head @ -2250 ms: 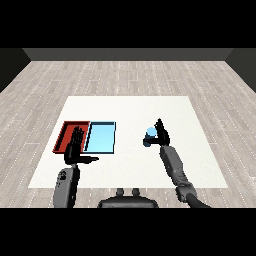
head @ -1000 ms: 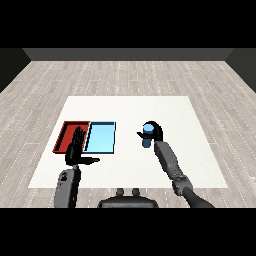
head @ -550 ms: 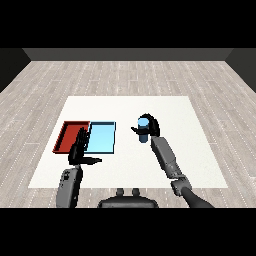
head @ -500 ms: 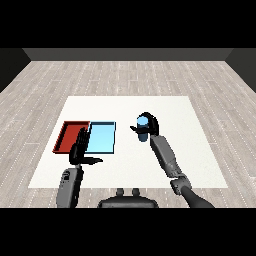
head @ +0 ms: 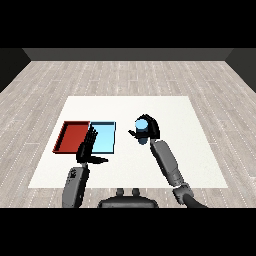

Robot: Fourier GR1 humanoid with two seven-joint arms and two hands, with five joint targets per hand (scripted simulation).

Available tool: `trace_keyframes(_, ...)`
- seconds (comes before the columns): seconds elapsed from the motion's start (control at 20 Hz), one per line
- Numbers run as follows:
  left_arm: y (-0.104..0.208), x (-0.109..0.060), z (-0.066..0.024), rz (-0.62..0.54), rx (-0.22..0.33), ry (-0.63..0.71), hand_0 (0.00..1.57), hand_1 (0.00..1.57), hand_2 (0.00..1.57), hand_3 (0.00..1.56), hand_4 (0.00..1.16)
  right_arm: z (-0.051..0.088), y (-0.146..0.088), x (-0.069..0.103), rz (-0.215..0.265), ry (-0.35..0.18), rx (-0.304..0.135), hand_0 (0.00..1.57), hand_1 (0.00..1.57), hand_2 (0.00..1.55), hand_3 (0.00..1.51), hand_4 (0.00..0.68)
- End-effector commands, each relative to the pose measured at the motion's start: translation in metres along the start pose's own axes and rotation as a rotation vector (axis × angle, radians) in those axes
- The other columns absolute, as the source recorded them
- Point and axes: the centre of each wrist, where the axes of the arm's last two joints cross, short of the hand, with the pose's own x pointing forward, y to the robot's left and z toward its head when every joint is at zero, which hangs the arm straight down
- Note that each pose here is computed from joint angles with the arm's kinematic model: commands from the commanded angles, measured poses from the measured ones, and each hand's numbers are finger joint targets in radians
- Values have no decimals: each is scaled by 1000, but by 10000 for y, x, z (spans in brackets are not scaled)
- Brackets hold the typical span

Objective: Pick the blue can and put it in the blue box

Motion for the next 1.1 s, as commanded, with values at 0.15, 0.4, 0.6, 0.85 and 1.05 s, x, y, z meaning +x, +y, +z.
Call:
trace_keyframes(0.15, -327, 0, -119, 71, -58, 54, 0, 0, 0, 0, 0, 251, 67, 159, -20, -3, 2, 1493, 1493, 1468, 1443, 631)
trace_keyframes(0.4, -586, 67, -228, 75, -95, 95, 0, 0, 0, 0, 0, 496, 9, 273, -23, -10, 10, 1437, 1437, 1462, 1435, 620)
trace_keyframes(0.6, -674, -90, -242, 45, -87, 135, 0, 0, 0, 0, 0, 285, 6, 43, -26, -14, 63, 1450, 1450, 1467, 1435, 615)
trace_keyframes(0.85, -850, -155, -366, 1, -79, 129, 0, 0, 0, 0, 0, 101, 72, 60, -6, -32, 87, 1442, 1442, 1451, 1432, 606)
trace_keyframes(1.05, -911, -226, -500, -42, -111, 134, 0, 0, 0, 0, 0, 318, 233, 221, -11, -56, 108, 1433, 1433, 1455, 1424, 617)
